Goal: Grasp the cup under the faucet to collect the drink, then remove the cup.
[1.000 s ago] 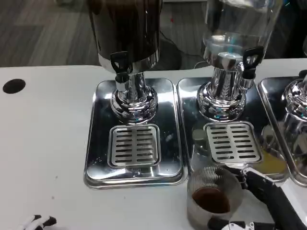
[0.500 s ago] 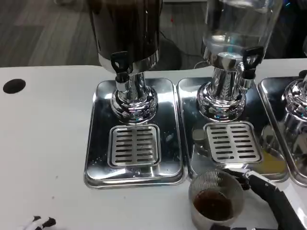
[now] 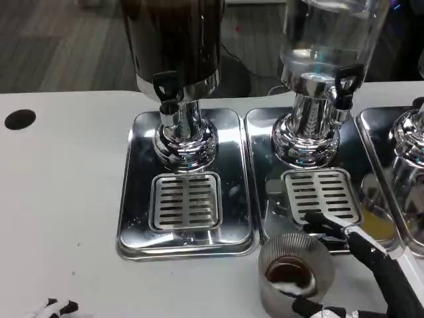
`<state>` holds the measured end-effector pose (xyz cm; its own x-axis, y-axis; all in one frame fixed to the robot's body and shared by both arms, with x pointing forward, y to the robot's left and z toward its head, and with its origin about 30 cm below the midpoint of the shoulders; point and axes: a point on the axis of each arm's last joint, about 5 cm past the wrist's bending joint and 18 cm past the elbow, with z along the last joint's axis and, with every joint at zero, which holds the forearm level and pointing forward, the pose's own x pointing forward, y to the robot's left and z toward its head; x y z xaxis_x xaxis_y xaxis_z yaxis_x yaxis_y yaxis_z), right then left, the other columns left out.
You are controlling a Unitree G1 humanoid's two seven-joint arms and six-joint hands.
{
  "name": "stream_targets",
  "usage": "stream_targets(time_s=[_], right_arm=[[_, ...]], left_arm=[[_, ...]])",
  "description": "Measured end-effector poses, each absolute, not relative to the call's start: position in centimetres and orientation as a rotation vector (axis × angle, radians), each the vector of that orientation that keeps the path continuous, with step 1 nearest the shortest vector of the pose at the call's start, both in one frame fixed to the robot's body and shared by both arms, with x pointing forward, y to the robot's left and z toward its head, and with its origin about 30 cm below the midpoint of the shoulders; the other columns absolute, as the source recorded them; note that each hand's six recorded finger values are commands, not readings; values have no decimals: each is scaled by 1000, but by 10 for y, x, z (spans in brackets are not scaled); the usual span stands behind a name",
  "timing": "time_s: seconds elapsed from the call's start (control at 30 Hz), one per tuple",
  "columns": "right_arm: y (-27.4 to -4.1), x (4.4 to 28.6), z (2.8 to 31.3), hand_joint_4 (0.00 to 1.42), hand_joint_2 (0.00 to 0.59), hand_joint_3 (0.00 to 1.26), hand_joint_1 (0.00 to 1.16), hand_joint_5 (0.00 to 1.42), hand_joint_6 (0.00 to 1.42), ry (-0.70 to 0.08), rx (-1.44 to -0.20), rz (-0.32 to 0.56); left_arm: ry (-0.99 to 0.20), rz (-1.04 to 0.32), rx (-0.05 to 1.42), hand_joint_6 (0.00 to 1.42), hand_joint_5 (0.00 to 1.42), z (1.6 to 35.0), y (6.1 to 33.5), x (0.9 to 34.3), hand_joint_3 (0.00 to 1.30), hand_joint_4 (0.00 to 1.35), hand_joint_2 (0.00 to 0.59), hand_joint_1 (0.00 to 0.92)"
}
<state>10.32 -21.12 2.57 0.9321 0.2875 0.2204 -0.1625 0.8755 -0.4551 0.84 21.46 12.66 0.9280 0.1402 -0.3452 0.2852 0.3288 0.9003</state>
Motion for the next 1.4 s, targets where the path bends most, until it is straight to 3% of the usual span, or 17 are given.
stream_targets(time_s=[0.3, 0.37, 0.47, 0.53, 0.57, 0.7, 0.83, 1.03, 1.23, 1.4], right_arm=[[-213, 102, 30, 304, 103, 273, 664, 403, 183, -316, -406, 202], [-214, 102, 33, 275, 175, 305, 631, 276, 81, -322, -383, 188], [-221, 108, 47, 70, 348, 246, 566, 29, 1, -337, -337, 124], [-235, 115, 61, 3, 433, 167, 446, 1, 0, -338, -403, 108], [-237, 117, 64, 1, 445, 148, 406, 0, 0, -333, -450, 112], [-248, 123, 79, 0, 463, 94, 318, 0, 0, -316, -718, 165], [-247, 124, 76, 0, 510, 52, 302, 0, 0, -254, -857, 184], [-247, 114, 65, 0, 584, 48, 307, 0, 0, -156, -929, 145], [-256, 105, 54, 0, 586, 56, 309, 0, 0, -123, -953, 57], [-261, 99, 53, 0, 586, 64, 313, 0, 0, -105, -961, 37]], left_arm=[[394, -103, 1236, 417, 219, 126, 213, 9, 247, 130, 94, 0], [393, -103, 1236, 417, 219, 126, 213, 9, 246, 129, 94, 0], [386, -99, 1237, 417, 212, 126, 213, 8, 240, 115, 94, 0], [372, -92, 1239, 394, 178, 126, 213, 8, 214, 90, 90, 0], [366, -90, 1240, 382, 162, 126, 213, 8, 200, 80, 91, 0], [296, -60, 1259, 289, 72, 125, 212, 8, 135, 1, 94, 0], [232, -33, 1302, 245, 40, 125, 212, 7, 86, 0, 108, 0], [176, 13, 1364, 202, 1, 123, 218, 4, 50, 0, 129, 0], [109, 10, 1404, 179, 0, 121, 219, 3, 27, 0, 135, 0], [48, 34, 1395, 177, 0, 121, 218, 3, 22, 0, 138, 0]])
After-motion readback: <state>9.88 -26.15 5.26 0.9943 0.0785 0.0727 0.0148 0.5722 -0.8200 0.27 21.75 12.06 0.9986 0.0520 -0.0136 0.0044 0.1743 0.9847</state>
